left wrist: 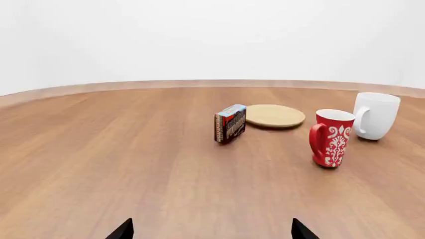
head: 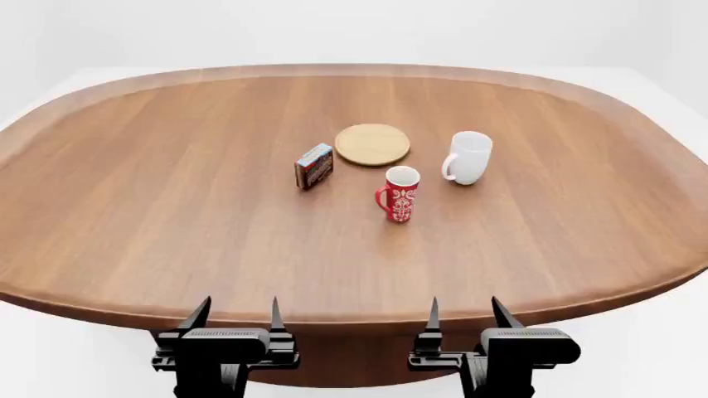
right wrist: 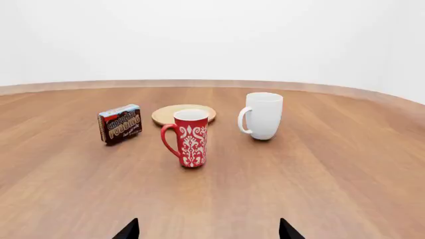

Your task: Put the chocolate pudding to the left of the plate.

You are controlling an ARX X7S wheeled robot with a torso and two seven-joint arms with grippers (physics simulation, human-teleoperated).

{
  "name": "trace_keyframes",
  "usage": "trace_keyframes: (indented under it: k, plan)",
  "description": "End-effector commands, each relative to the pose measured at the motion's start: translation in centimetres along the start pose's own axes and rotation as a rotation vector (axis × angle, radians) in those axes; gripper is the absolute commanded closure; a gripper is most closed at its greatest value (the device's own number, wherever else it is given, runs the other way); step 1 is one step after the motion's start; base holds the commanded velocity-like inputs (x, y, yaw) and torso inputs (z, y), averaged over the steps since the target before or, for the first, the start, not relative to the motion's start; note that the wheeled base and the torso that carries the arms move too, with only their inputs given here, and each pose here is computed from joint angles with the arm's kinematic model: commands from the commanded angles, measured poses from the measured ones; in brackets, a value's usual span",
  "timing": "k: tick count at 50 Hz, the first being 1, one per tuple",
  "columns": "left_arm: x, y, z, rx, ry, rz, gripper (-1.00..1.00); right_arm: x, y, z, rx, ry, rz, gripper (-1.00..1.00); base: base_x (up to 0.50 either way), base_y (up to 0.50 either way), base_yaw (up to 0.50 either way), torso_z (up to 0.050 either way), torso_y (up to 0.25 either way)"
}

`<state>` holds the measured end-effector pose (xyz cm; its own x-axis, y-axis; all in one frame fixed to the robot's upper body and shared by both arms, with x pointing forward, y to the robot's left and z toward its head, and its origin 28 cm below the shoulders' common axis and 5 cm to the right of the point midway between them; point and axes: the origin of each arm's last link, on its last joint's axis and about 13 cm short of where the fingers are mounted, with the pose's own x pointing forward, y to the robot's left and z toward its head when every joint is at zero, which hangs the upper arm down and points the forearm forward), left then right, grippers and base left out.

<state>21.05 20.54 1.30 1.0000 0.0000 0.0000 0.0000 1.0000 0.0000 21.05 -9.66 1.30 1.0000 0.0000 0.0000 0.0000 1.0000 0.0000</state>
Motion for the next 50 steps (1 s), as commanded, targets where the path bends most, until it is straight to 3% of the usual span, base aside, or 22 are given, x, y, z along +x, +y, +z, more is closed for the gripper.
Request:
trace_keyframes:
  k: [1,15,50]
  plan:
    - [0.01,0.0,0.0,0.0,0.0,0.0,-1.0,-0.01,0.03,0.0,0.002,-0.001,0.002,-1.0,0.0,0.0,0.0,0.0,0.0]
    - [-0.02,0.02,0.03,-0.001,-0.002,0.0,-1.0,0.13,-0.06,-0.04,0.019,0.012,-0.004,-1.0,0.0,0.0,0.0,0.0,0.0]
    - [-0.04,0.03,0.03,-0.008,-0.003,-0.001,-1.0,0.13,-0.07,0.03,0.016,0.02,-0.003,-1.0,0.0,0.5,0.0,0.0,0.0]
